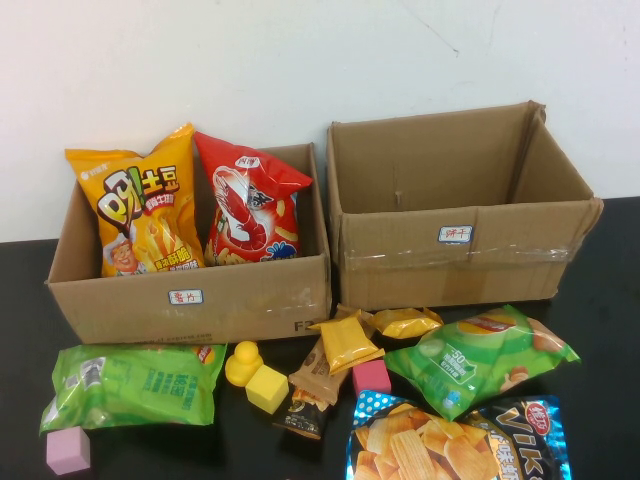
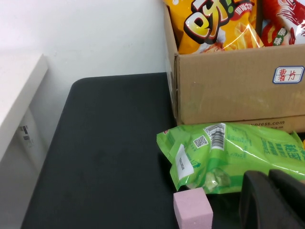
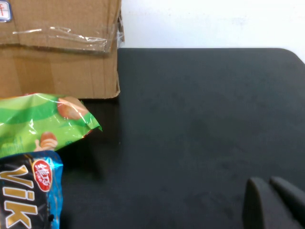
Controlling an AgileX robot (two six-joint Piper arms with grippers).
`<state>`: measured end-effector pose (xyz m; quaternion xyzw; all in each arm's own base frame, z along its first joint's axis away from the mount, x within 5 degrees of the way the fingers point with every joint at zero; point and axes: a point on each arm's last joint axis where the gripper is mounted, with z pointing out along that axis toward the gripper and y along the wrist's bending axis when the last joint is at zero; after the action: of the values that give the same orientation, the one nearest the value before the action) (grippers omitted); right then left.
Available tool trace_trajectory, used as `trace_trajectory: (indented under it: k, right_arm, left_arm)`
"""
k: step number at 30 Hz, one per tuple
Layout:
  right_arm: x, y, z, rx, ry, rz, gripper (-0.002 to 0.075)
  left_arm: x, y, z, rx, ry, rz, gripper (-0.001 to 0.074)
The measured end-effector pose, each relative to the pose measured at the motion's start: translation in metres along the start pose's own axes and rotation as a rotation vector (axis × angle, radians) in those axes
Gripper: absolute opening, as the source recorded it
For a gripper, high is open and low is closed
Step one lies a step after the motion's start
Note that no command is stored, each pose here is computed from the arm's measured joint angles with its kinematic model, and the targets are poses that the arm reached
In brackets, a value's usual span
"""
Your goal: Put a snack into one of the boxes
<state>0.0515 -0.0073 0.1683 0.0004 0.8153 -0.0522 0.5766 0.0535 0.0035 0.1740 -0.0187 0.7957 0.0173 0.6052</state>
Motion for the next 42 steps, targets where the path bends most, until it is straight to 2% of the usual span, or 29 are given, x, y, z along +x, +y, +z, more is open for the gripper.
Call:
trace_trajectory:
  k: [4, 15, 42]
  right_arm:
    - [0.0000, 0.0000, 0.0000, 0.000, 0.000, 0.000, -0.0001]
    - [0.0000, 0.0000, 0.0000, 0.000, 0.000, 0.000, -0.0001]
    - [0.0001, 0.0000, 0.0000, 0.000, 0.001, 0.002, -0.0001]
  left_arm:
    - [0.0000, 0.0001, 0.0000, -0.001, 0.000, 0.006, -0.0002]
    - [-0.0001, -0.0031, -0.0002, 0.033, 0.005, -0.090, -0.0002]
    - [0.0006, -0.0026, -0.0002, 0.024, 0.012, -0.097, -0.0003]
